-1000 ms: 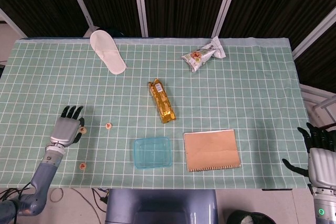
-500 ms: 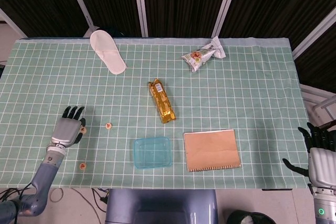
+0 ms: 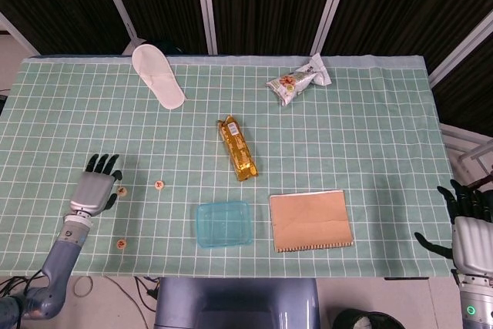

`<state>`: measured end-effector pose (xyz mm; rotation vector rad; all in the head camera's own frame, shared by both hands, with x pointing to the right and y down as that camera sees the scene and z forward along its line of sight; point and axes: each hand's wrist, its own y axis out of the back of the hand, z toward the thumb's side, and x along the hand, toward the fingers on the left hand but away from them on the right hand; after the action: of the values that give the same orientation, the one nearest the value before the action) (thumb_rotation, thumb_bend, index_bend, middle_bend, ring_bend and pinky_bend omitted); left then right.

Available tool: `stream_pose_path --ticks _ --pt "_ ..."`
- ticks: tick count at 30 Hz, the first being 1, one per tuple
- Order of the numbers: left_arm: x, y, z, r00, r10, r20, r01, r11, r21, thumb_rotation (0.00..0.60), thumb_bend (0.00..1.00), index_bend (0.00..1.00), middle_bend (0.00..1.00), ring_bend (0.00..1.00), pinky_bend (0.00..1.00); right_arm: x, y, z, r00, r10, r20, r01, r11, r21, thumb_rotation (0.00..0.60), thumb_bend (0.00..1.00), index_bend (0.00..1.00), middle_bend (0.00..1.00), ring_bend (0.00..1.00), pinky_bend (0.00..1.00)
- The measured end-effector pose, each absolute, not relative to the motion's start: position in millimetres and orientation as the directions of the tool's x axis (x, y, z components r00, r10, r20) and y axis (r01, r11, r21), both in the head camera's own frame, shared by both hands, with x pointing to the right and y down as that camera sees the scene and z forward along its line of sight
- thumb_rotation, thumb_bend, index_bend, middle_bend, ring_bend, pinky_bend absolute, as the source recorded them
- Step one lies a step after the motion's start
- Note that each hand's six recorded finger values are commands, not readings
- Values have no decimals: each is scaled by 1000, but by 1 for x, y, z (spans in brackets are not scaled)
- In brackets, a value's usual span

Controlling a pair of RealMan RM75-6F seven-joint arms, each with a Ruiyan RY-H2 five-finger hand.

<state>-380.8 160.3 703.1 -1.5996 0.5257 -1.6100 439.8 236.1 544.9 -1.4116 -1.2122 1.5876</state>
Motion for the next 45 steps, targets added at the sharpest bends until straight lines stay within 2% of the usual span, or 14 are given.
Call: stream_pose_path --ticks 9,15,22,45 --pt "-338 133 687 173 -795 581 179 -555 -813 600 336 290 47 0 53 441 236 544 -184 922 -340 90 -328 -940 600 205 150 69 71 0" --pt "-314 125 684 195 -786 587 201 -554 -808 600 336 341 49 0 53 444 235 544 -197 919 -341 93 -329 -940 600 205 150 69 71 0" --pt "-293 132 696 196 -759 621 233 -579 -781 600 335 356 50 0 53 445 235 543 -201 919 -339 95 -327 -940 600 205 150 69 72 0" --pt "-280 146 723 209 -733 648 299 -583 -756 600 336 409 52 0 53 447 234 543 -216 916 -337 94 -324 -941 600 205 150 69 71 0"
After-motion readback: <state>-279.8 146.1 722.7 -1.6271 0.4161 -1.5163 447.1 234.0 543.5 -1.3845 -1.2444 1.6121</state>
